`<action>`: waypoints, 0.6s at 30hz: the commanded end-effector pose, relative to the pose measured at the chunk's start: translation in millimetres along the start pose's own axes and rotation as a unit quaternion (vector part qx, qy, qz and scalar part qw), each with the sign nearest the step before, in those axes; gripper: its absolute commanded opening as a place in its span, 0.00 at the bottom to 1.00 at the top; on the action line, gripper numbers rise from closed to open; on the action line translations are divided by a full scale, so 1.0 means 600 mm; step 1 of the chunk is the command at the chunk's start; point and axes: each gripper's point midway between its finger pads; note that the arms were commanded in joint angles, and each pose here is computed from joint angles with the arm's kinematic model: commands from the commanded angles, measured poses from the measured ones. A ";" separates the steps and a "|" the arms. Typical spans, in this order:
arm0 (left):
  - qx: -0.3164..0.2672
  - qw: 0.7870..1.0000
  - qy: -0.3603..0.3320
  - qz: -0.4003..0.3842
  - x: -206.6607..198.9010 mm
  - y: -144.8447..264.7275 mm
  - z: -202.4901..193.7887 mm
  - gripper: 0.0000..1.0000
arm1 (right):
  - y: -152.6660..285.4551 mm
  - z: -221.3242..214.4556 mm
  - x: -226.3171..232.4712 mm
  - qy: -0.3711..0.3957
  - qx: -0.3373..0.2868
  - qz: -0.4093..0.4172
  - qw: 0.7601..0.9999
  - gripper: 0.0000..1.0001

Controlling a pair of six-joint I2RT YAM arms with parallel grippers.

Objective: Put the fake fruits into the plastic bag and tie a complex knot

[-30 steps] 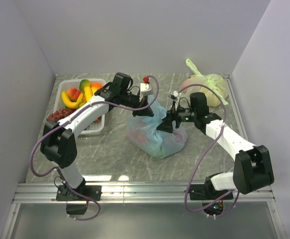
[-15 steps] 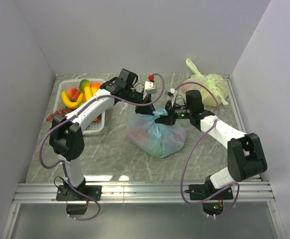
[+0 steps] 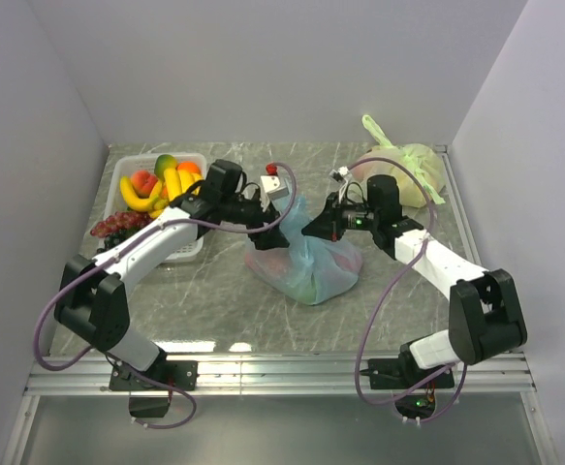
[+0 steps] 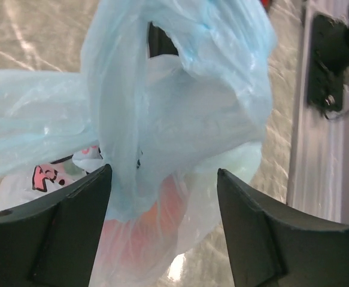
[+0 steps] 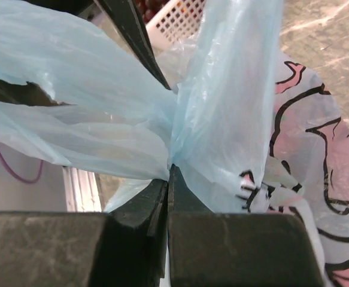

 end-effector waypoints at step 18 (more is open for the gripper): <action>-0.055 0.997 -0.002 0.055 0.029 -0.063 0.047 0.28 | 0.007 0.034 0.040 -0.017 -0.025 0.026 0.999 0.11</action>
Point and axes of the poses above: each gripper's point midway between its finger pads, its own y axis back along the fingers, its own x axis along the line the jaws close on, z = x × y, and after that the axes turned 8 degrees about y, right-handed
